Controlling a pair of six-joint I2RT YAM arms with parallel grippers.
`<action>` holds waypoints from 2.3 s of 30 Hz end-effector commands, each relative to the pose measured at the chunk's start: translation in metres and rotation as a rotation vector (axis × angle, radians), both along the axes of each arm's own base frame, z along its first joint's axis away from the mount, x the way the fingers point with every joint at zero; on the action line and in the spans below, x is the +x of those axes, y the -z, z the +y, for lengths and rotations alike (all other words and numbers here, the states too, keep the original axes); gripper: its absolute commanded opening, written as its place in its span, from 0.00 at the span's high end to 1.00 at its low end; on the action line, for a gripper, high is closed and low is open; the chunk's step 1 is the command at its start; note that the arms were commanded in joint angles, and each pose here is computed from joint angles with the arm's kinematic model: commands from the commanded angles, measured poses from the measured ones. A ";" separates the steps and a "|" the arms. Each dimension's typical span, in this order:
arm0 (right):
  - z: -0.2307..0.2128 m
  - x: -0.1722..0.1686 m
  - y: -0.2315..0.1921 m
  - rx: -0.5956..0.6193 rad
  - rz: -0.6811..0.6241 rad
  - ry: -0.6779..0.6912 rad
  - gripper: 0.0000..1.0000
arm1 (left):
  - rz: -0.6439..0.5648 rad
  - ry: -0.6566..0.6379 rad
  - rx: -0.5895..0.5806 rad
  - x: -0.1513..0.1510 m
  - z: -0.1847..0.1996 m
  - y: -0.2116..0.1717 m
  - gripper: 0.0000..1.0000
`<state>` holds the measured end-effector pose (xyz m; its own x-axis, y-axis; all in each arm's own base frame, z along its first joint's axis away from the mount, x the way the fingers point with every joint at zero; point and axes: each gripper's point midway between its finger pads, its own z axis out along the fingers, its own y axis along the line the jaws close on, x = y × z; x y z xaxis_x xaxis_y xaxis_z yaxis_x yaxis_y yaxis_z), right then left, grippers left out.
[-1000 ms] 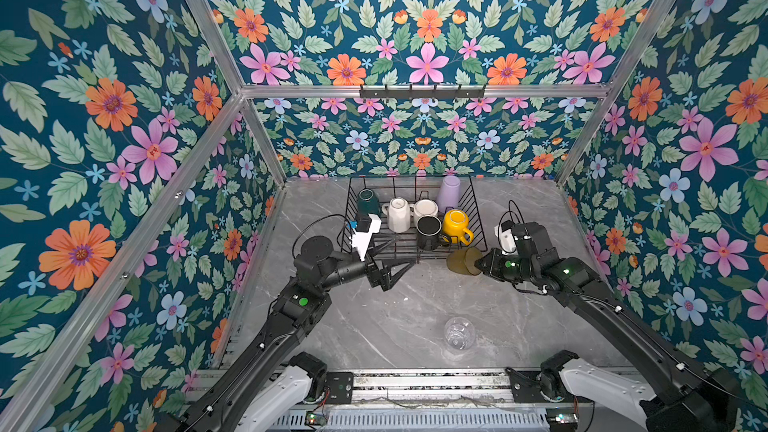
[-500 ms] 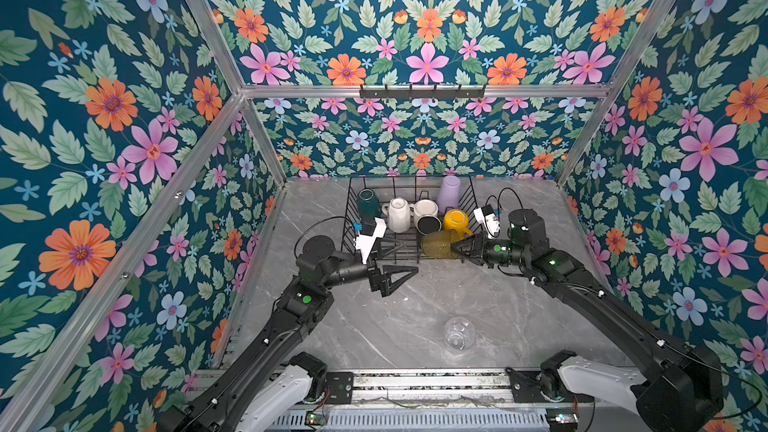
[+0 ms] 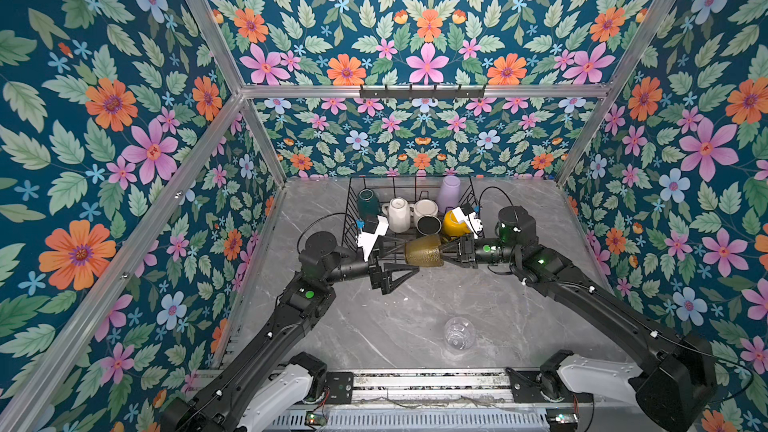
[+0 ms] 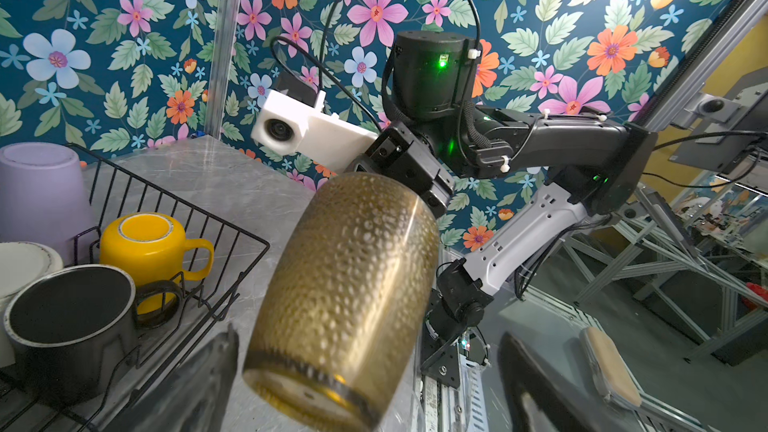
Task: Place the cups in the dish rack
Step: 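Hold the gold glass out while the left gripper grasps its body, then carry the gold glass over the rack with the left gripper while the right withdraws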
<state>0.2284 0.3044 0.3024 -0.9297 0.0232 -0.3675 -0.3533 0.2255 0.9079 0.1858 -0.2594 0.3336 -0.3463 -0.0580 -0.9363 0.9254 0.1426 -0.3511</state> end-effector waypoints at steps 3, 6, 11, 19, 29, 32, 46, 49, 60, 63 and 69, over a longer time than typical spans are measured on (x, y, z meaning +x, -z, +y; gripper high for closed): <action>0.017 -0.007 -0.020 0.071 -0.062 -0.083 1.00 | -0.040 0.034 -0.027 -0.007 0.000 -0.011 0.01; 0.024 -0.008 -0.022 0.091 -0.053 -0.102 1.00 | -0.041 0.037 -0.026 -0.007 0.000 -0.011 0.01; 0.034 -0.008 -0.024 0.131 -0.035 -0.120 1.00 | -0.044 0.035 -0.031 -0.007 0.000 -0.012 0.02; 0.045 -0.009 -0.025 0.163 -0.013 -0.144 1.00 | -0.051 0.039 -0.038 -0.006 -0.001 -0.015 0.05; 0.051 -0.012 -0.025 0.182 0.007 -0.179 1.00 | -0.052 0.041 -0.047 -0.005 -0.001 -0.018 0.12; 0.052 -0.013 -0.024 0.185 0.014 -0.189 1.00 | -0.053 0.042 -0.050 -0.004 -0.001 -0.019 0.19; 0.055 -0.011 -0.015 0.171 0.044 -0.188 1.00 | -0.055 0.033 -0.053 -0.004 0.000 -0.020 0.62; 0.054 -0.010 -0.015 0.160 0.041 -0.178 0.98 | -0.056 0.024 -0.046 -0.004 0.001 -0.021 0.75; 0.042 -0.002 -0.006 0.100 0.040 -0.097 0.52 | -0.077 -0.028 -0.009 -0.001 0.006 -0.025 1.00; 0.029 0.007 0.000 0.071 0.038 -0.032 0.43 | -0.082 -0.048 0.010 0.000 0.008 -0.026 1.00; -0.006 0.019 0.013 -0.078 -0.031 0.154 0.27 | -0.065 -0.128 0.069 0.013 0.013 -0.021 1.00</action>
<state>0.2391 0.3133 0.3053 -0.9314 0.0873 -0.3534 -0.3282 0.2185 0.9190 0.1895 -0.2501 0.3585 -0.2914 -0.0516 -0.9552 0.9298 0.2195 -0.2955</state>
